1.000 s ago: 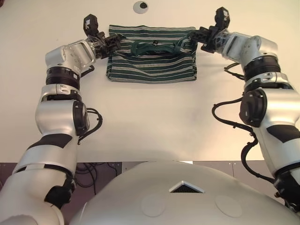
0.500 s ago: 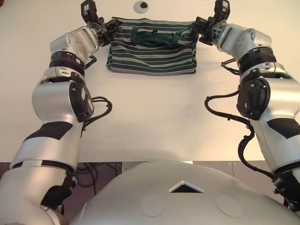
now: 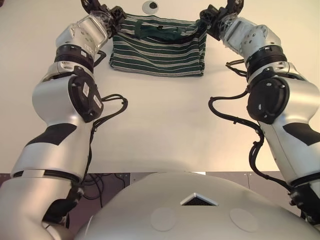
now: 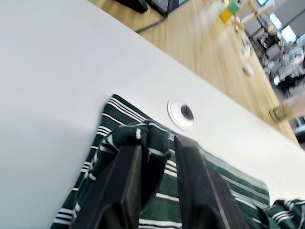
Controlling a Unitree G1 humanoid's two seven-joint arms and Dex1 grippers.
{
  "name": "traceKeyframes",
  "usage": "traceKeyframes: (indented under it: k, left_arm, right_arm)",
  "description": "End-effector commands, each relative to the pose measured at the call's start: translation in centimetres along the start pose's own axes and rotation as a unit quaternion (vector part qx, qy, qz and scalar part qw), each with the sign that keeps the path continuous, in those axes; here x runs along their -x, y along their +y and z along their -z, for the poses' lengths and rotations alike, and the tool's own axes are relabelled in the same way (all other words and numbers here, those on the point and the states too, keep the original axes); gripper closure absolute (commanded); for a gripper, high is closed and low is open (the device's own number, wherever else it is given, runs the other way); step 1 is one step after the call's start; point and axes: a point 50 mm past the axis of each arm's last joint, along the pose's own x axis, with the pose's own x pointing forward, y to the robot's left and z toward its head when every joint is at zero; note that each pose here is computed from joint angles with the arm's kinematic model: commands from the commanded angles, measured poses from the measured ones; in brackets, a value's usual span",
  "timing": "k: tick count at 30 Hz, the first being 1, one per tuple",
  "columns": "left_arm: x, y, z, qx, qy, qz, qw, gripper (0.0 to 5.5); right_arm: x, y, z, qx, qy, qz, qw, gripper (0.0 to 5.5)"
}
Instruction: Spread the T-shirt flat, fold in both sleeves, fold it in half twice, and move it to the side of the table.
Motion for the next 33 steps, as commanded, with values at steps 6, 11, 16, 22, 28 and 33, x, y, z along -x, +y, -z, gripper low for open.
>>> traceKeyframes:
  k: [6,11,16,22,28,33]
  left_arm:
    - [0.3,-1.7,-2.9,-0.012,-0.038,-0.056,0.998,4.5]
    - [0.2,-0.9,-2.0,-0.048,-0.021,-0.058,0.997,4.5]
    - [0.8,-1.1,-4.4,-0.094,-0.064,-0.03,0.993,4.5]
    - [1.5,-0.6,-5.6,-0.214,-0.063,0.011,0.975,4.5]
    - [2.3,2.5,-5.0,-0.277,-0.039,0.015,0.96,4.5]
    - [3.4,5.3,-4.4,-0.297,-0.017,0.006,0.955,4.5]
  right_arm:
    - [-0.2,4.4,-3.3,0.129,-0.081,-0.059,0.987,4.43]
    - [-0.9,6.4,5.2,0.396,0.088,-0.235,0.883,4.43]
    - [-0.5,4.9,8.2,0.488,0.159,-0.258,0.818,4.43]
    - [-0.1,1.5,7.5,0.55,0.188,-0.203,0.788,4.43]
    - [2.4,-1.9,10.4,0.576,0.34,-0.309,0.676,4.43]
    - [6.2,-4.4,10.7,0.562,0.4,-0.381,0.615,4.43]
